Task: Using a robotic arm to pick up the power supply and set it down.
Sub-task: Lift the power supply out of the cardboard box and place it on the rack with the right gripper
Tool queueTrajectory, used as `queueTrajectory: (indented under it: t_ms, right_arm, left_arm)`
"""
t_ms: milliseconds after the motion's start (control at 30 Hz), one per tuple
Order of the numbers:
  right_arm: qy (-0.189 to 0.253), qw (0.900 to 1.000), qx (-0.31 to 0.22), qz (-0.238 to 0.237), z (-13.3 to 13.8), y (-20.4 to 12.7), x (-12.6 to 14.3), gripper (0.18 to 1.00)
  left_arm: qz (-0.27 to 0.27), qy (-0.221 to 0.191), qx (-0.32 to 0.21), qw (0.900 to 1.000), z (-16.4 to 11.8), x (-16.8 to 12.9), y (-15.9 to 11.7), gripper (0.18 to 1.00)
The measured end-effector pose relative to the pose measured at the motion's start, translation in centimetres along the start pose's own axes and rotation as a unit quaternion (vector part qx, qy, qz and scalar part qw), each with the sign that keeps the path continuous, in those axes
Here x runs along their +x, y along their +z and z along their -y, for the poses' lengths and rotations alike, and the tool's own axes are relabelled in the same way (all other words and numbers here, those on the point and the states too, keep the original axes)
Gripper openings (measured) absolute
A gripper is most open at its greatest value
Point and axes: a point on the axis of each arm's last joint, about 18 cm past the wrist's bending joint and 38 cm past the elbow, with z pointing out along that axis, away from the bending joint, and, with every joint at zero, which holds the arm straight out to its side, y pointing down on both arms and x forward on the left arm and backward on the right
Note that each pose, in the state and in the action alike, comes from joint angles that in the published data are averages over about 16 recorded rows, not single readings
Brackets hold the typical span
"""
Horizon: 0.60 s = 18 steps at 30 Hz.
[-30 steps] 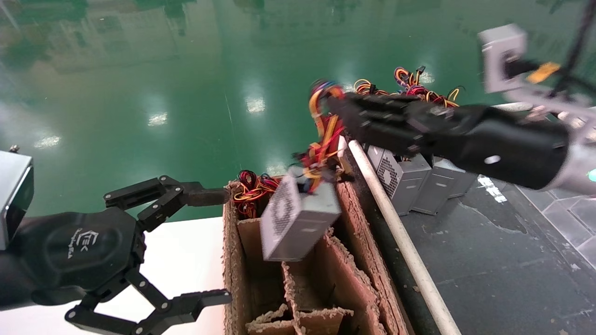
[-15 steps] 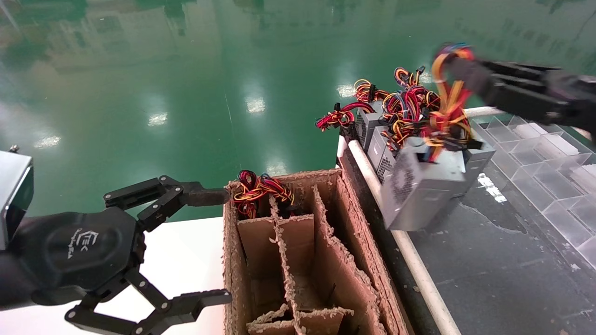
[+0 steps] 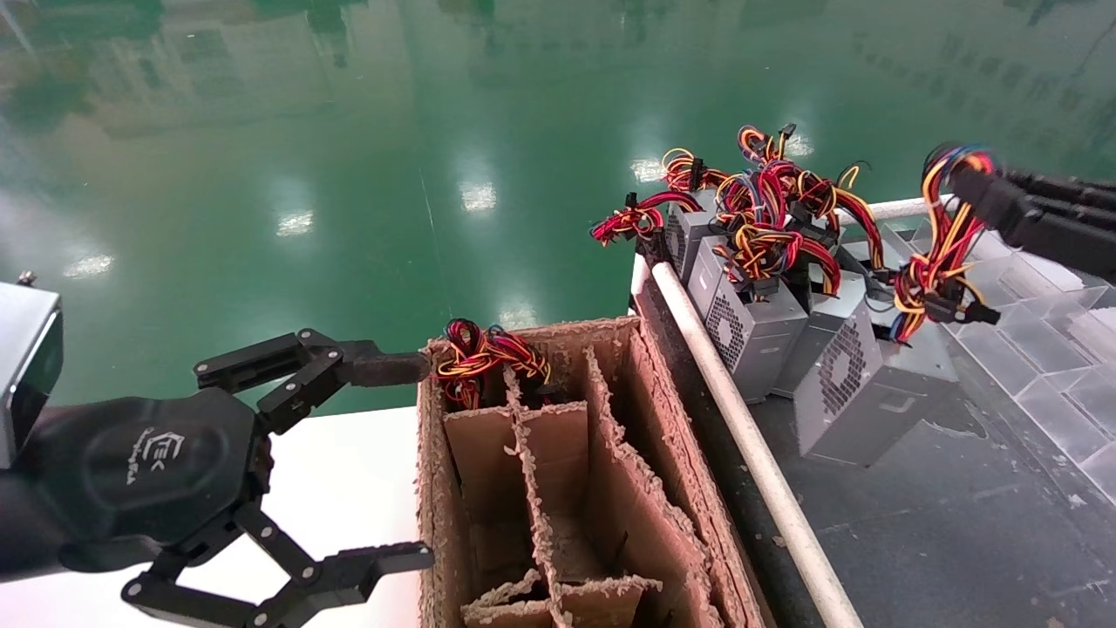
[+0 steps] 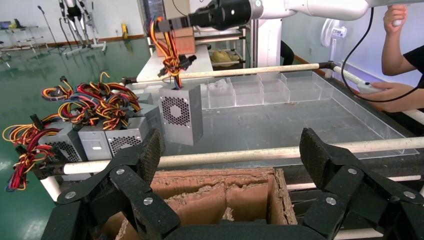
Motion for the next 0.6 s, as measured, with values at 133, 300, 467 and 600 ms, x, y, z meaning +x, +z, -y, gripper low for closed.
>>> queueTrajectory:
  t_ms: [133, 300, 467, 600]
  right_arm:
    - [0.003, 1.0, -0.012, -0.004, -1.1, 0.7, 0.3, 0.192]
    - [0.006, 1.0, -0.027, -0.003, -2.3, 2.4, 0.6, 0.192]
    - [0.008, 0.999, -0.04, -0.002, -3.5, 4.3, 0.8, 0.192]
    - [0.009, 0.999, -0.049, 0.0, -4.2, 5.5, 0.9, 0.192]
  left_arm:
    - [0.0, 0.0, 0.0, 1.0, 0.0, 0.0, 0.0, 1.001]
    - [0.0, 0.0, 0.0, 1.0, 0.0, 0.0, 0.0, 1.001]
    - [0.0, 0.0, 0.0, 1.0, 0.0, 0.0, 0.0, 1.001]
    - [0.0, 0.0, 0.0, 1.0, 0.0, 0.0, 0.0, 1.001]
